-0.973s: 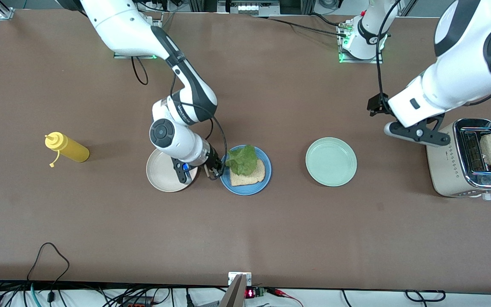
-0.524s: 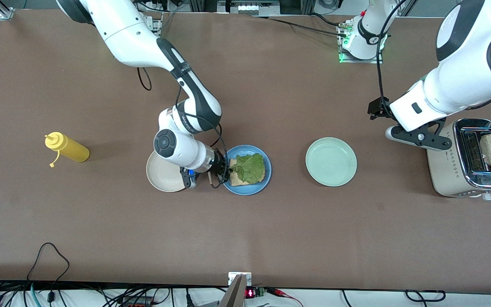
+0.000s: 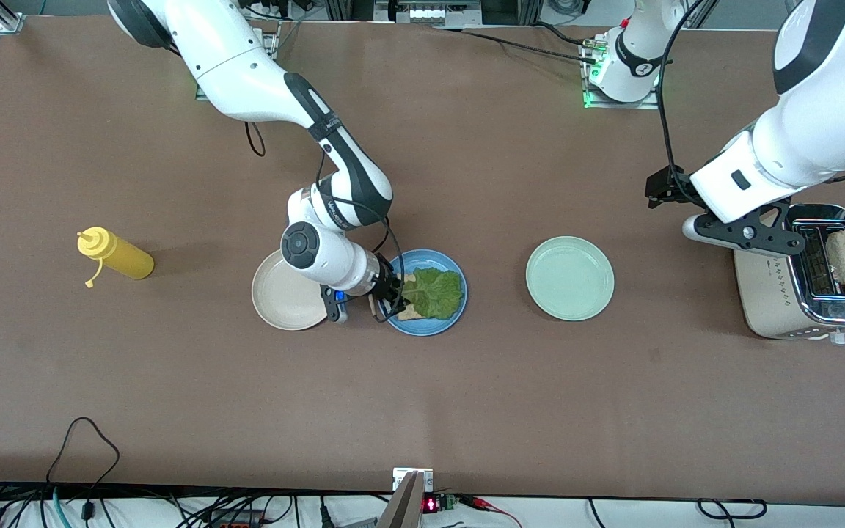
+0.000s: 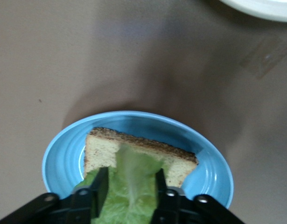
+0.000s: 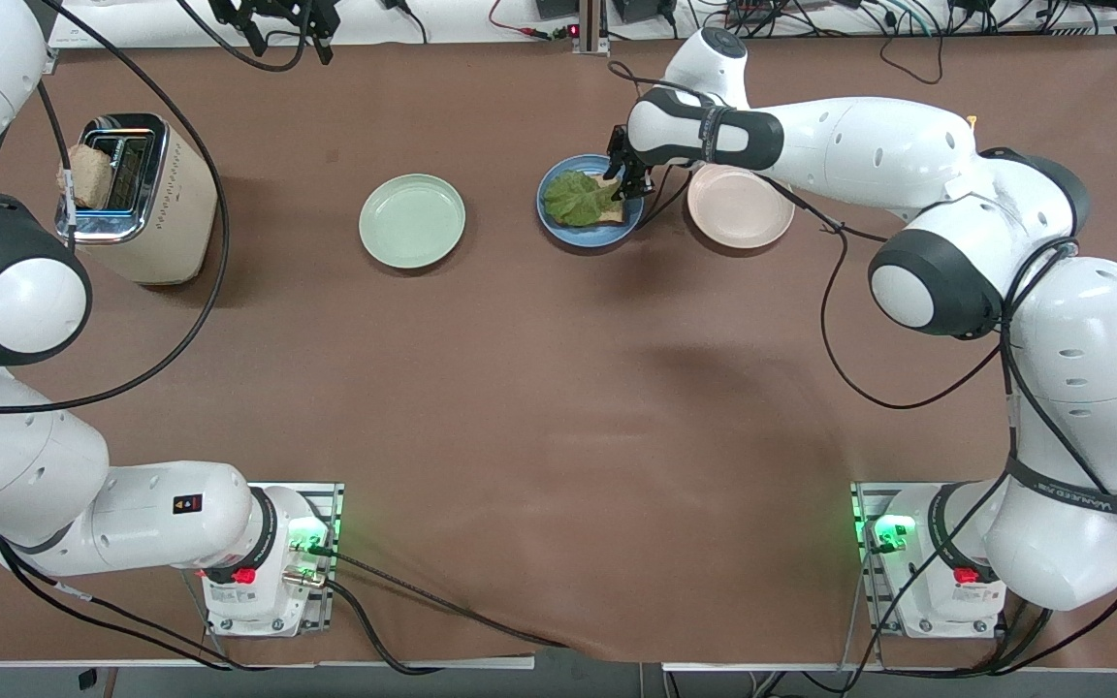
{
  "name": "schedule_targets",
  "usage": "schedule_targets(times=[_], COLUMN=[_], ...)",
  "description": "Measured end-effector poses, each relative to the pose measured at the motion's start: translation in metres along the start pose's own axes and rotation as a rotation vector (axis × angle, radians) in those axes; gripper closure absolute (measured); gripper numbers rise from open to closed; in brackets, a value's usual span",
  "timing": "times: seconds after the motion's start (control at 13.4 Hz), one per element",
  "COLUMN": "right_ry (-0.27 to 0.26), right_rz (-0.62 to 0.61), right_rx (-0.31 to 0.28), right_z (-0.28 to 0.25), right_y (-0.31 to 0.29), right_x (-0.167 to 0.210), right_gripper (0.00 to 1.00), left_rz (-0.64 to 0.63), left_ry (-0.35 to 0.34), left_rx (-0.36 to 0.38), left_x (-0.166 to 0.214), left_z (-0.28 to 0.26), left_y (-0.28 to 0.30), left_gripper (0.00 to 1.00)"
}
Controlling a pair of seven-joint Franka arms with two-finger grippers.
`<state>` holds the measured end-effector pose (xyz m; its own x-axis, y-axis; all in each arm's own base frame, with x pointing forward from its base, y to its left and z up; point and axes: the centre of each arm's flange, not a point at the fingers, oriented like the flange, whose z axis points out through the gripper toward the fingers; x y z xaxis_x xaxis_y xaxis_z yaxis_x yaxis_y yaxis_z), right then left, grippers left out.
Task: Make sandwich in blue plate with both arms
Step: 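Open the right gripper and withdraw it from the blue plate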
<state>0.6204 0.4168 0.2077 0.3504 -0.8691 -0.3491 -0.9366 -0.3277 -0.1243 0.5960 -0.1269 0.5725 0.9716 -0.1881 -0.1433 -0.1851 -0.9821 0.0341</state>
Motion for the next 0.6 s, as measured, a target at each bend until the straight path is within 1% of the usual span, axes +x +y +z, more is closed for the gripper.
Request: schedule_targets(times=[0.07,0.22,0.3,0.45,0.6], right_ry=[0.011,0.037,0.054,0.083,0.082], right_rz=[-0.014,-0.047,-0.070,-0.133,-0.215], right_rx=[0.006,0.012,0.002,-0.022,-0.054], right_z=[-0.003,-0.015,-0.026,-0.067,-0.124], right_y=[-0.002,-0.008,-0.011,-0.019,-0.023], right_x=[-0.001,-0.001,-0.002,-0.003,0.007], right_gripper=[0.34,0.11,0.01,0.00,0.00], left_rz=[-0.006,-0.010,-0.010,-0.010,-0.010], left_ry=[0.000,-0.002,-0.003,-0.004,-0.005], left_rx=[-0.001,-0.001,-0.001,-0.001,-0.001], left_x=[0.000,0.000,0.000,0.000,-0.001], left_z=[0.000,0.000,0.000,0.000,0.000], left_y=[-0.004,-0.006,-0.006,-0.006,-0.006], left_gripper=[0.00,0.00,0.00,0.00,0.00])
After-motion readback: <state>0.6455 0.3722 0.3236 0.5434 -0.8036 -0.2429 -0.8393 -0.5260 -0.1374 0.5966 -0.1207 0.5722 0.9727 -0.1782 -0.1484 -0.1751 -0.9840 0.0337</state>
